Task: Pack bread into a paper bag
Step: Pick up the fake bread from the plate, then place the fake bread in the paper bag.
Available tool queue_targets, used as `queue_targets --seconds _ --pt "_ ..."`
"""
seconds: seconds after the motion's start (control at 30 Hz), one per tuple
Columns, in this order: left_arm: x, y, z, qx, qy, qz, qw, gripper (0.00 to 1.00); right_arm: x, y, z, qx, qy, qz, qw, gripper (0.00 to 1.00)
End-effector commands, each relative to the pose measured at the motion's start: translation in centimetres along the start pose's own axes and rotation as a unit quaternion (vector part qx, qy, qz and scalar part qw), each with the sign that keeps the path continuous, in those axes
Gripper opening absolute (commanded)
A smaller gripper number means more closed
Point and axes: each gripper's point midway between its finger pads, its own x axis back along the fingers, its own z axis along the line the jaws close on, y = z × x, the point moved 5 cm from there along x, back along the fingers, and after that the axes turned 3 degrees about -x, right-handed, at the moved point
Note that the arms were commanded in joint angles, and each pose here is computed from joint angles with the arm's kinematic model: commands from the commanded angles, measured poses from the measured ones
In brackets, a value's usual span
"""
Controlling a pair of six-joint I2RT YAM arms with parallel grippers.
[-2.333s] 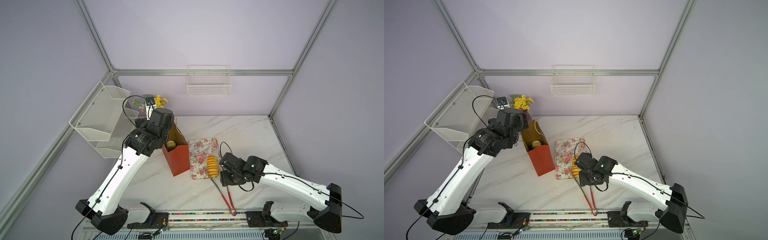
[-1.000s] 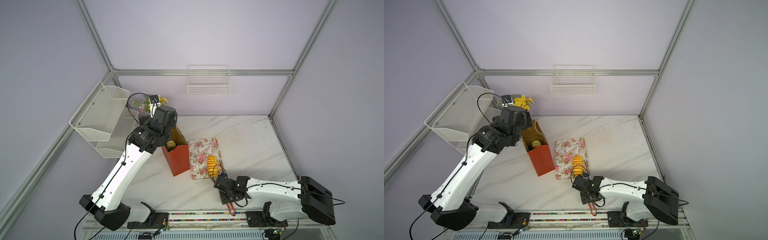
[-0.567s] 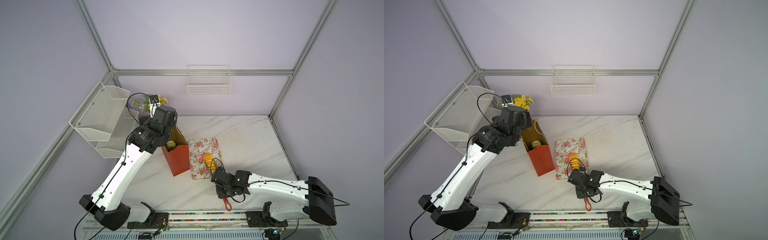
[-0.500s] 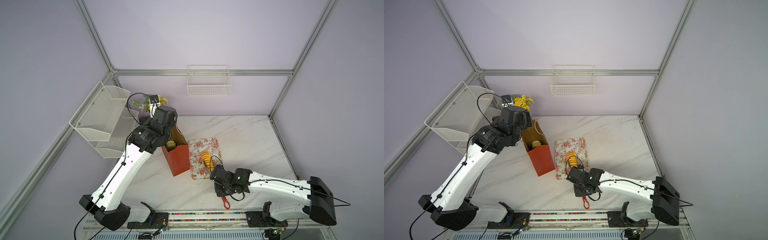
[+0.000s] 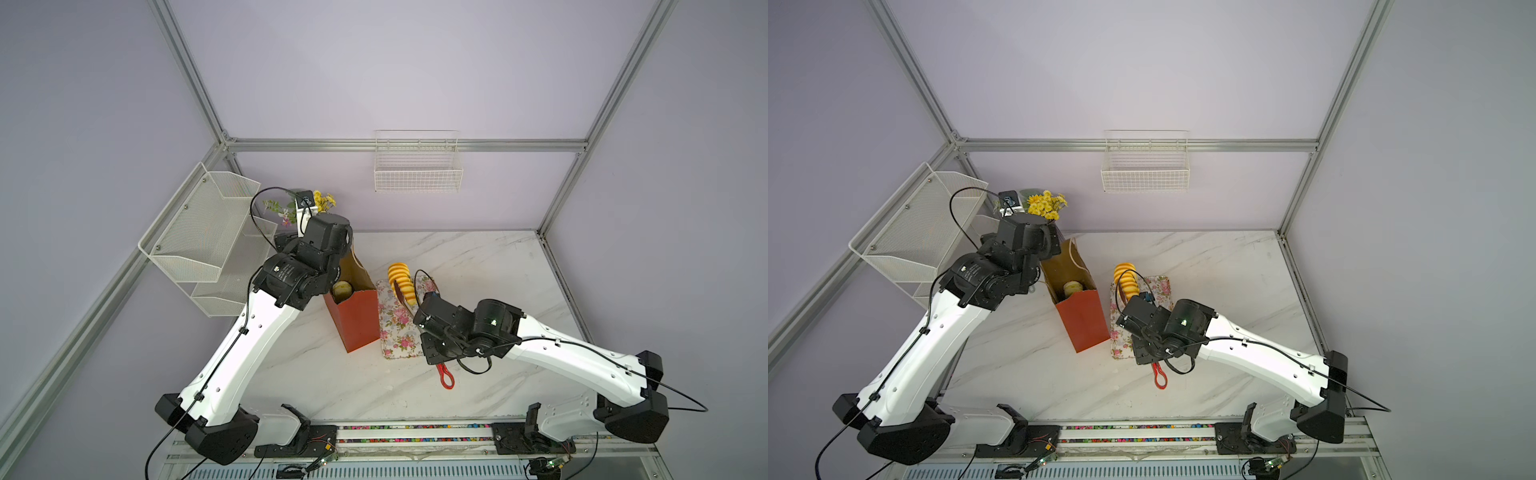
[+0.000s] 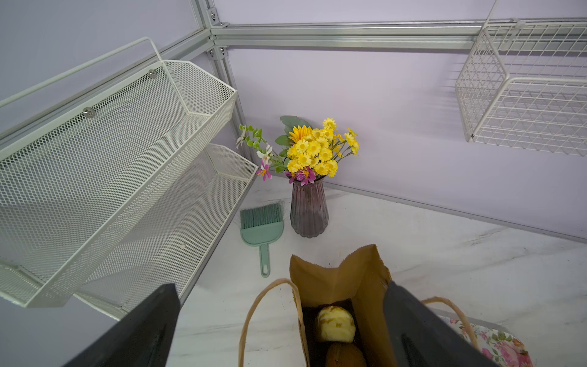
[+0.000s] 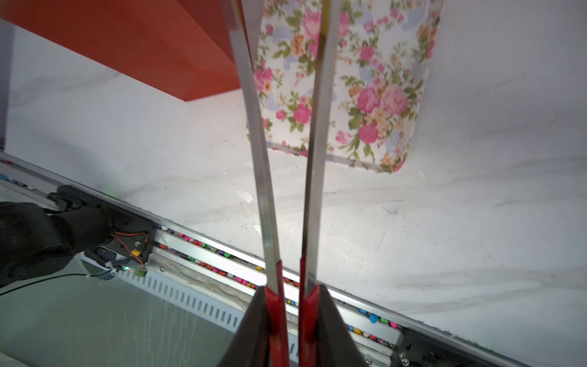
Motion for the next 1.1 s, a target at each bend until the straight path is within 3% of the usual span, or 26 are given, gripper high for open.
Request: queue_targets --seconds 0.0,0.13,0.33,0.63,1.07 --pt "0.8 0.6 0.8 0.021 0.001 -0.015 1.000 1.00 3.9 4.1 1.9 0.078 0.003 -0.077 0.994 0.07" --pt "1.1 0.8 1.1 0.024 0.003 -0.019 1.000 1.00 6.3 7.5 5.6 0.124 0.047 -0.112 0.985 0.07" --pt "1.8 1.6 2.2 0.030 0.014 -0.033 0.999 1.00 6.6 9.4 9.0 0.160 0.097 -0.122 0.975 0.06" --pt "3.0 3.5 3.8 0.026 0.035 -0.063 0.997 1.00 4.7 7.4 10.4 0.152 0.153 -0.056 0.975 0.06" --pt "4.1 6.8 4.5 0.017 0.047 -0.112 0.993 1.00 3.0 5.8 10.1 0.135 0.151 -0.009 0.979 0.06"
